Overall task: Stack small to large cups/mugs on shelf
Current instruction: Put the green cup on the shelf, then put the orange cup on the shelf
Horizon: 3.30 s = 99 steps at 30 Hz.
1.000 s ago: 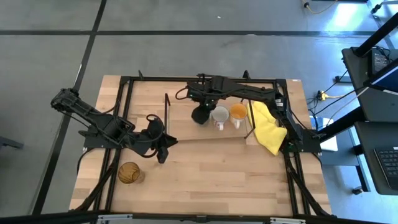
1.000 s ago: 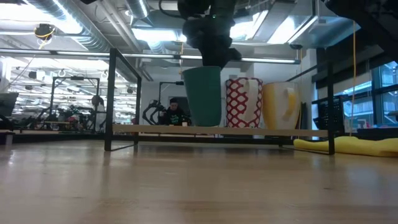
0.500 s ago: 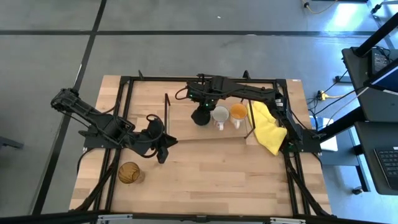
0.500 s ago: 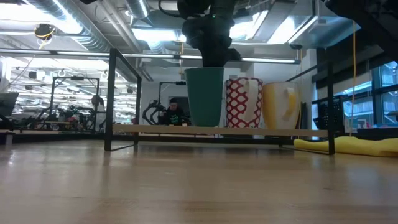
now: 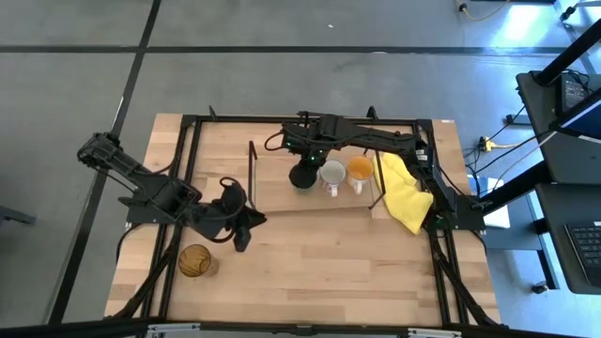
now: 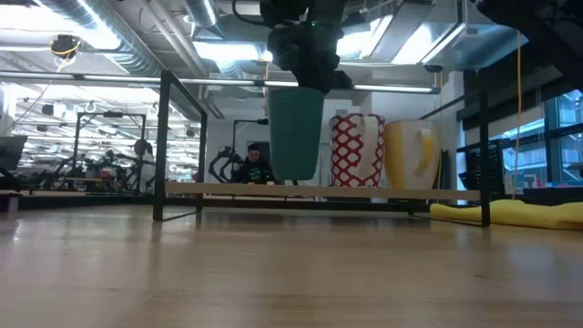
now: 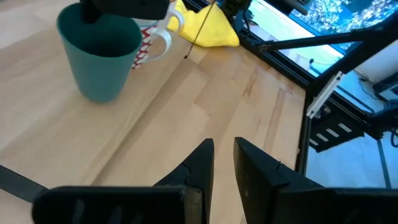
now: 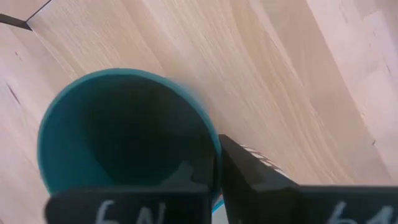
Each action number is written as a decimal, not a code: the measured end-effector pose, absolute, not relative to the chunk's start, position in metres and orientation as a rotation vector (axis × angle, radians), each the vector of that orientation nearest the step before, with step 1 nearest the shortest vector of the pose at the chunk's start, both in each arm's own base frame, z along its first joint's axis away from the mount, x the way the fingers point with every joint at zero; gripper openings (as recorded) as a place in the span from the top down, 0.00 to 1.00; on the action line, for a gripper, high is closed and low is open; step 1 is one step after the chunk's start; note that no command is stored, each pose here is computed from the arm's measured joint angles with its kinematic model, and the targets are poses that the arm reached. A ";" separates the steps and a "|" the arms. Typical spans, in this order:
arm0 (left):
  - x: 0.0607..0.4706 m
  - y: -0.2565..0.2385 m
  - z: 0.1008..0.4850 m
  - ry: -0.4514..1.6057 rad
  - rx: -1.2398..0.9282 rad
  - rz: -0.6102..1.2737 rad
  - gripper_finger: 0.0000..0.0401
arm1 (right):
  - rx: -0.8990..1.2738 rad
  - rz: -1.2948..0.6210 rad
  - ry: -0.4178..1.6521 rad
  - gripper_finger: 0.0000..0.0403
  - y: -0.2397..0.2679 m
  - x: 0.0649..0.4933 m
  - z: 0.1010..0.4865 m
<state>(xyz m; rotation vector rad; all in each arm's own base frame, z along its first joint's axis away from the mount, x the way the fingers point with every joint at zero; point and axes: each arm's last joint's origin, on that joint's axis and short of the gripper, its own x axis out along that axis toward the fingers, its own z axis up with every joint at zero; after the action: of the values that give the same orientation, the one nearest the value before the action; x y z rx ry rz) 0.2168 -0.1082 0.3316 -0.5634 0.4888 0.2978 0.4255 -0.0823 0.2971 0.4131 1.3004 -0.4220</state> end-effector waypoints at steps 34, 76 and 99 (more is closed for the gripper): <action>0.214 -0.112 0.331 0.474 -0.560 0.318 0.86 | 0.354 -0.418 1.297 0.87 -0.085 0.426 0.297; 0.209 -0.111 0.325 0.581 -0.468 0.284 0.86 | 0.109 0.005 0.845 0.66 -0.039 0.403 0.396; 0.167 -0.116 0.423 1.203 -0.245 -0.040 0.88 | 0.043 -0.155 0.766 0.66 0.061 0.311 0.463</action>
<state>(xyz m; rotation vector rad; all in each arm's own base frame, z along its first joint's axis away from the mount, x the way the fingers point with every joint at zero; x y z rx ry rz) 0.1670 -0.1159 0.4232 -0.2453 1.2025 -0.0400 0.3108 0.0610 0.4629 0.0428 0.7660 -0.1547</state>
